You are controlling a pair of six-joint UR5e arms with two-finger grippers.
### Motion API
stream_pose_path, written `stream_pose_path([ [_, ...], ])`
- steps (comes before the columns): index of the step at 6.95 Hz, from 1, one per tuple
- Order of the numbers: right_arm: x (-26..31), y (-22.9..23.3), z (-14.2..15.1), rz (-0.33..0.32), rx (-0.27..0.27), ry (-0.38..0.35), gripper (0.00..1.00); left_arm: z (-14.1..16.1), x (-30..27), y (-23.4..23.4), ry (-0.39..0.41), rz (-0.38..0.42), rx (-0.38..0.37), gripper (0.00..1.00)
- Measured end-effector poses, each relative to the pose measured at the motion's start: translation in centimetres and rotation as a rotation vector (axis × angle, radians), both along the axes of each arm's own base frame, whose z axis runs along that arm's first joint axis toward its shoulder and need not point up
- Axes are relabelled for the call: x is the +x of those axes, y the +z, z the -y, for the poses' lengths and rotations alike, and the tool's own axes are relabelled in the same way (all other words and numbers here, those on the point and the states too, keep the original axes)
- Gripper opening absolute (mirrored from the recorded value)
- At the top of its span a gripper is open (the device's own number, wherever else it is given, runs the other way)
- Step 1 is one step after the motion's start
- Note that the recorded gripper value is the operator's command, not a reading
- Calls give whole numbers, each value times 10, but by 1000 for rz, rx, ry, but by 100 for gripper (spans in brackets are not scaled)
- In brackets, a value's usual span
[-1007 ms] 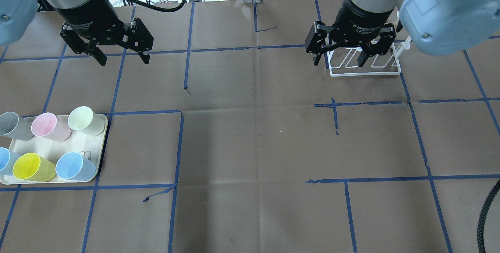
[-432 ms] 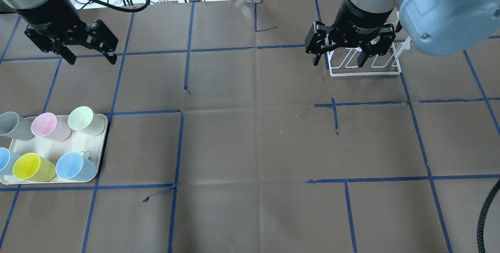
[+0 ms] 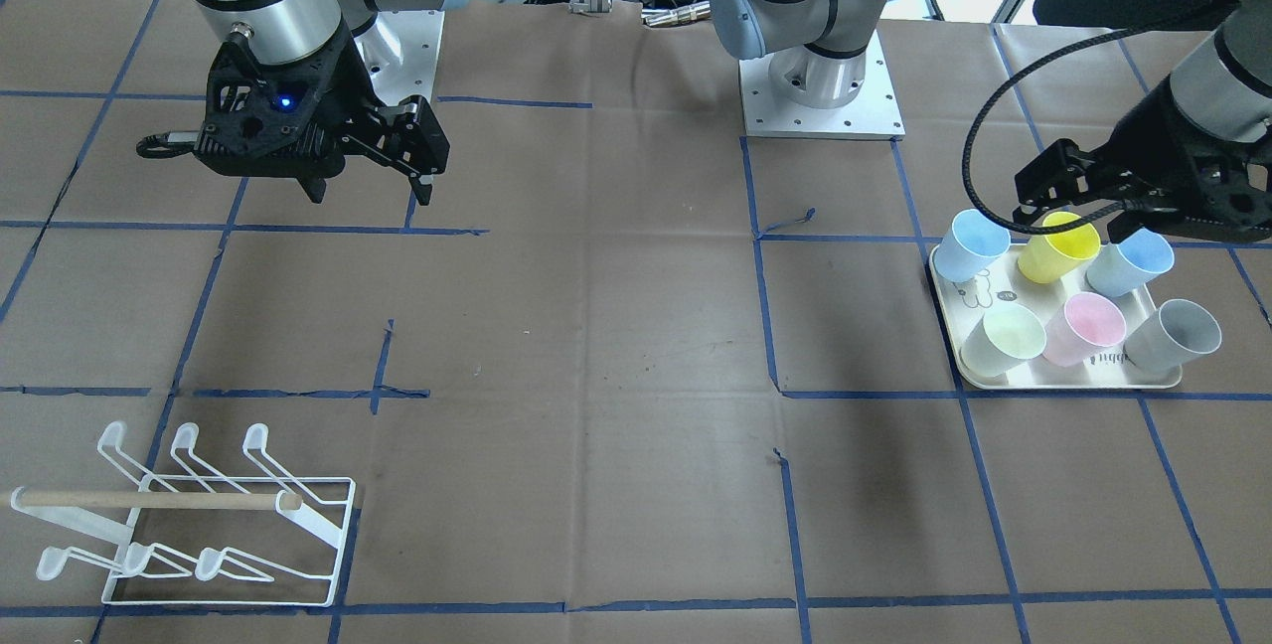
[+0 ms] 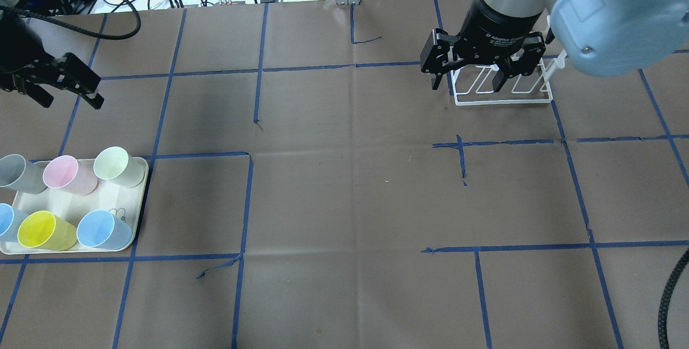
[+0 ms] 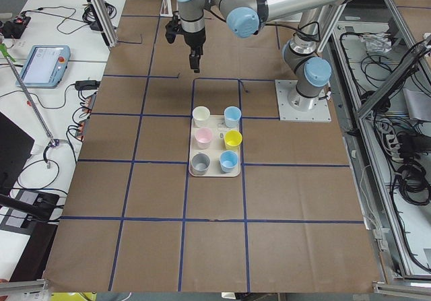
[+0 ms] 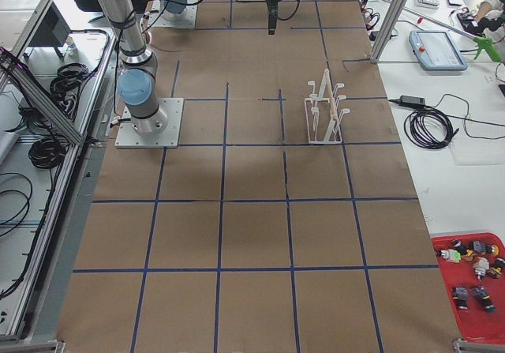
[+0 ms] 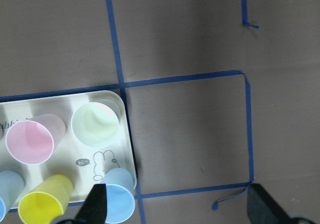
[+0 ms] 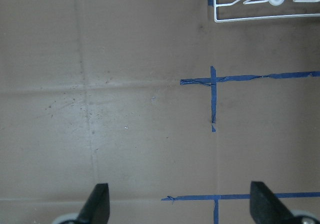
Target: Transfer IKEA cup to right arm and place on rack
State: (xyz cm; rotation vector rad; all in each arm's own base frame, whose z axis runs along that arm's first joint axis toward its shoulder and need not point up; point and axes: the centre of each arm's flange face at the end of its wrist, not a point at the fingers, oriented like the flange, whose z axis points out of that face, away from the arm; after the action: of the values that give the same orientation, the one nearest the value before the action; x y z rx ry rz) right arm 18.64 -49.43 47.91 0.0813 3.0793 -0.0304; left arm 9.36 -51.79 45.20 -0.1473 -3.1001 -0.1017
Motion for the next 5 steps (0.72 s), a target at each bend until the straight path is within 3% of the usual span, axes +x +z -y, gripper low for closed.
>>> stream_pose_path([
  [5,-1,-1,1,1,2,-1,100,-14,21,-110,26,14,-30,100],
])
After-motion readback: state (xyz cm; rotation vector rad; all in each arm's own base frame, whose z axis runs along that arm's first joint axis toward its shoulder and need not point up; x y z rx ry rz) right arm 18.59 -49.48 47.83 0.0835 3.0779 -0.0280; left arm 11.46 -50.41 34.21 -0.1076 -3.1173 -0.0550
